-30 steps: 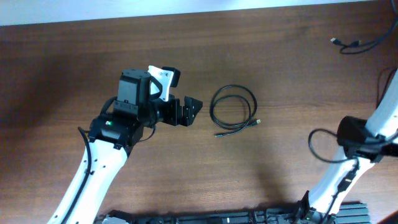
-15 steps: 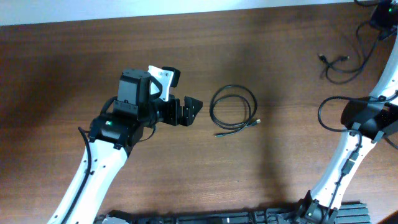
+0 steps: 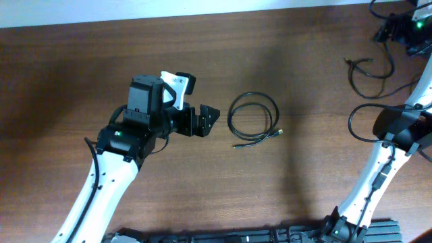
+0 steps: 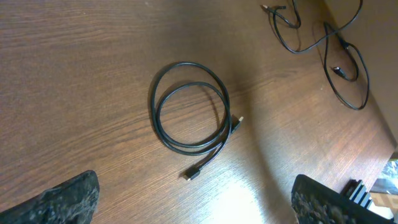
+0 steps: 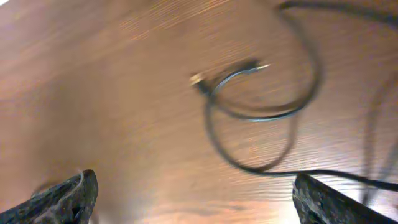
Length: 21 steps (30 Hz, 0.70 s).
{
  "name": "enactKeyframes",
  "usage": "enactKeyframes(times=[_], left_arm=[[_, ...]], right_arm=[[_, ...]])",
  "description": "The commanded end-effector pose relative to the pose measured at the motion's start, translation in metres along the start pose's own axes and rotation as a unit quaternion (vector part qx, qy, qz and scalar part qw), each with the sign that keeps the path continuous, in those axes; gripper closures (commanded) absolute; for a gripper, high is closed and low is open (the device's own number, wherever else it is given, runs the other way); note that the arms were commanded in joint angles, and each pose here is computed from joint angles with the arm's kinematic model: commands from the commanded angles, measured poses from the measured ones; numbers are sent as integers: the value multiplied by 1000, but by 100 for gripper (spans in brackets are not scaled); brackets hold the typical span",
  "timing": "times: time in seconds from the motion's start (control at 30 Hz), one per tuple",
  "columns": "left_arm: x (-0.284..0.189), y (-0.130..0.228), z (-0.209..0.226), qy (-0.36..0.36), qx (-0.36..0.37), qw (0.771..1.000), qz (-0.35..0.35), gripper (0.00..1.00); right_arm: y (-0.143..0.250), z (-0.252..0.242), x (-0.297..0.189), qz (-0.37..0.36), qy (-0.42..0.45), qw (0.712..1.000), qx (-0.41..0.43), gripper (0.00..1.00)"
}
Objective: Untangle cables
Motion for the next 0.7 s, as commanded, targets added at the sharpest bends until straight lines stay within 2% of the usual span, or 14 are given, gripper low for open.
enactKeyframes(times=[0.0, 0.37, 0.53, 0.67], left_arm=[[-3, -2, -4, 8, 14, 1000, -4, 1], [-3, -2, -4, 9, 14, 1000, -4, 1], [-3, -2, -4, 9, 14, 1000, -4, 1], [-3, -2, -4, 9, 14, 1000, -4, 1]], right_arm=[[-1, 42, 4, -10, -101, 991, -89, 1], [-8, 159, 32, 27, -139, 970, -198, 1], [12, 203, 60, 91, -125, 957, -245, 1], [48, 241, 93, 175, -133, 936, -275, 3]])
Point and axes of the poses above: each gripper's point midway between its finger pads, its own x axis out along the fingers, its own z axis along the line the jaws close on, y = z × x, the point moved 3 cm from there along -x, back along the fingers, and after that the axes turned 14 degrees about -x, right-handed, at the moved point
